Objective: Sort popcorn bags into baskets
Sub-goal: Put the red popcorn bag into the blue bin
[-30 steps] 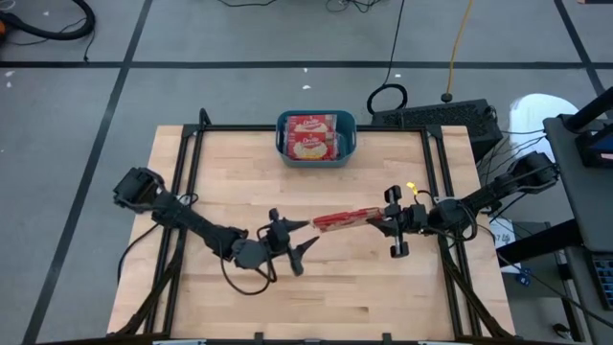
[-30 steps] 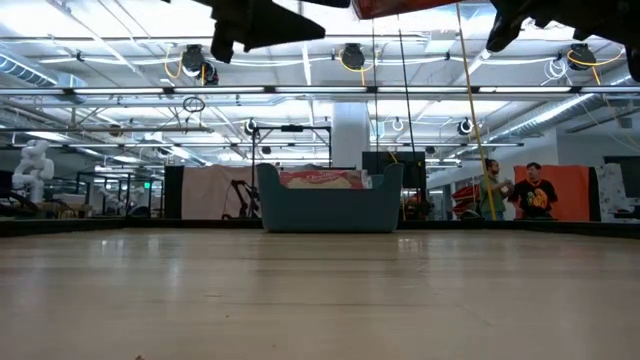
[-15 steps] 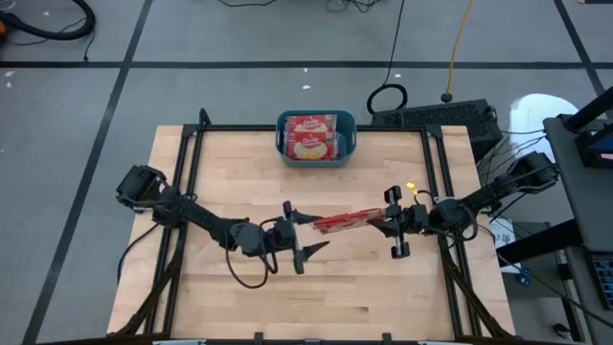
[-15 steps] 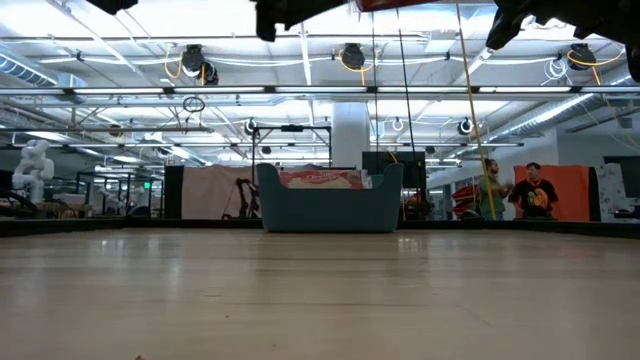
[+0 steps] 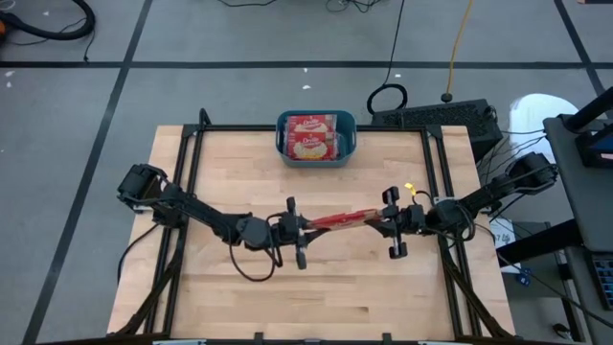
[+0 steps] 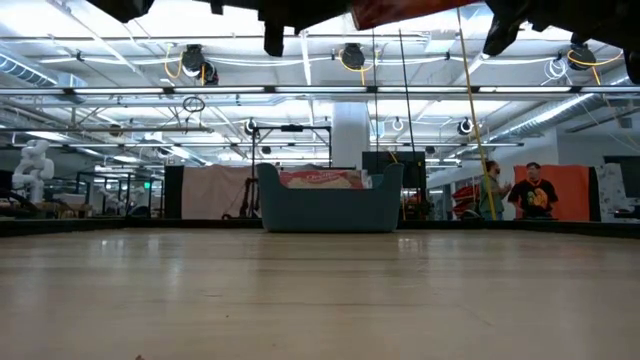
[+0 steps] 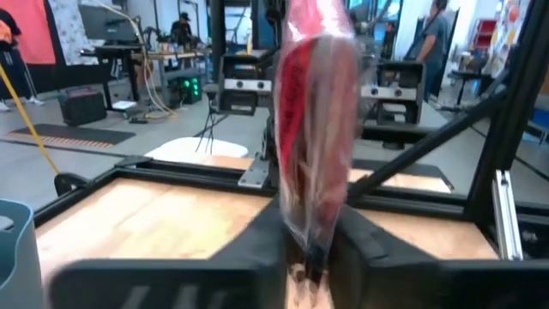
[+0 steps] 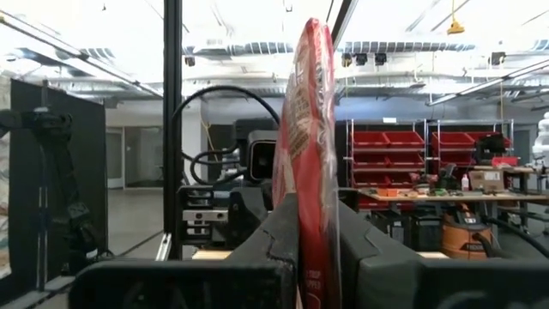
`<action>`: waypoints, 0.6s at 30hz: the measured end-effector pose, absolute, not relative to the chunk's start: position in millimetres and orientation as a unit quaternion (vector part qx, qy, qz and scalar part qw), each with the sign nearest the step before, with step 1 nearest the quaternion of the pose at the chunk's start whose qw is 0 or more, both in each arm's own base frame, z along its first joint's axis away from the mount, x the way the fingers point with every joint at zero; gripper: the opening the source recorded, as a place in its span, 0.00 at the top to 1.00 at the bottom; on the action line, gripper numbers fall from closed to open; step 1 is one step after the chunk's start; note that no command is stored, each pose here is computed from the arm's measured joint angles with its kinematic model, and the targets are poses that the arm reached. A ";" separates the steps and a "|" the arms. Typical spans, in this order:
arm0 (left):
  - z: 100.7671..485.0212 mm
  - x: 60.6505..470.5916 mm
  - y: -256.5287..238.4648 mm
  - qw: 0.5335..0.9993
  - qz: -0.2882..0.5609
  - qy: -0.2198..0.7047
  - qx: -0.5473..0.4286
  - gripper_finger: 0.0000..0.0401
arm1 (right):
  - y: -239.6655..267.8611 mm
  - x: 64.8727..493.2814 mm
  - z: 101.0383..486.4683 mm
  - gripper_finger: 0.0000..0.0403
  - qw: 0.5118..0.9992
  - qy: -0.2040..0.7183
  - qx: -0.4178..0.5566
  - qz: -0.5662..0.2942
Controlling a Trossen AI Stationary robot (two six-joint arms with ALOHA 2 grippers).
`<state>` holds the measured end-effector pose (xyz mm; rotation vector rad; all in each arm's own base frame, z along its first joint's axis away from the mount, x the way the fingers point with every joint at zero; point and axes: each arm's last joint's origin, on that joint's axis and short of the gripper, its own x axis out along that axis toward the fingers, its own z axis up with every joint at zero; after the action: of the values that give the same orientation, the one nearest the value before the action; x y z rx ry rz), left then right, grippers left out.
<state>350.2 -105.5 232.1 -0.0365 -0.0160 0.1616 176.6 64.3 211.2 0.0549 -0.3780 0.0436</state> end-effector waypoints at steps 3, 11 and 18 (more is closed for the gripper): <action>230.5 349.6 -107.6 0.997 0.077 0.001 -0.012 0.96 | 64.5 176.8 210.6 0.96 0.982 -0.184 0.032 0.024; 220.0 348.8 -107.5 0.995 0.083 0.052 -0.008 0.90 | 64.7 179.3 203.4 0.87 0.985 -0.146 0.094 0.021; 213.8 341.5 -106.0 0.989 0.087 0.118 -0.005 0.97 | 63.6 178.3 200.7 0.67 0.986 -0.116 0.118 0.011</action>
<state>341.5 -106.0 213.8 -0.0099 0.2364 0.1748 178.3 63.6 200.7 0.2365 -0.2328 0.0227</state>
